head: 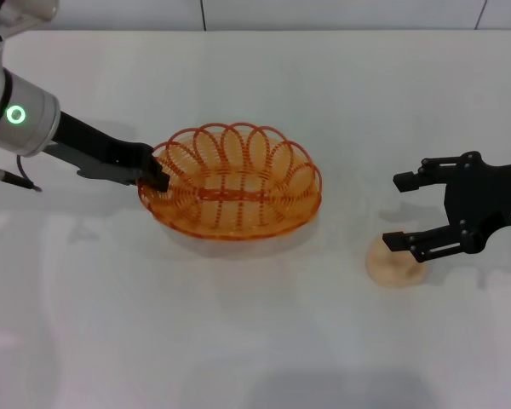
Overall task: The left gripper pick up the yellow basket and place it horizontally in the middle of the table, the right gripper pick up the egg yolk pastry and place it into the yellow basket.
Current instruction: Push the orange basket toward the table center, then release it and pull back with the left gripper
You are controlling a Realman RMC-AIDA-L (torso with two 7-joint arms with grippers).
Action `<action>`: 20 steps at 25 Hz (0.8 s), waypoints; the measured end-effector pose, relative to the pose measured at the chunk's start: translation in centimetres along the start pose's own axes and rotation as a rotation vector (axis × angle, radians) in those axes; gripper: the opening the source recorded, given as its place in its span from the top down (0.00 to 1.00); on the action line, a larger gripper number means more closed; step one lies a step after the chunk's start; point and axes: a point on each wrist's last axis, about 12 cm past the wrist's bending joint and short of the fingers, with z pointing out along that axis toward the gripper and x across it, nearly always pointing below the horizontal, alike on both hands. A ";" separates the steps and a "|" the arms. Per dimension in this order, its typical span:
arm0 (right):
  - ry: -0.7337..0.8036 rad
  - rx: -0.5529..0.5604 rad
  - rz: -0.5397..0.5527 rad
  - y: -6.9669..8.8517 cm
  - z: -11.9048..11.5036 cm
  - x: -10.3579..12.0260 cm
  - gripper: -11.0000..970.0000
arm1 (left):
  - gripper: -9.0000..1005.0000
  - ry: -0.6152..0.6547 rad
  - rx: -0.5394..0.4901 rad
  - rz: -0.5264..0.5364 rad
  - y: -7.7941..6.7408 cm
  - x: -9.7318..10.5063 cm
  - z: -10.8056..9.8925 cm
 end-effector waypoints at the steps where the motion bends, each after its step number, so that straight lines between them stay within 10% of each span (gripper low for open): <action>1: 0.000 -0.001 -0.001 0.0 0.0 0.0 0.14 | 0.90 0.001 0.000 -0.006 0.0 0.0 0.1; 20: 0.002 -0.020 -0.014 0.3 -0.1 -0.1 0.14 | 0.91 0.013 0.043 -0.045 -1.3 0.2 3.9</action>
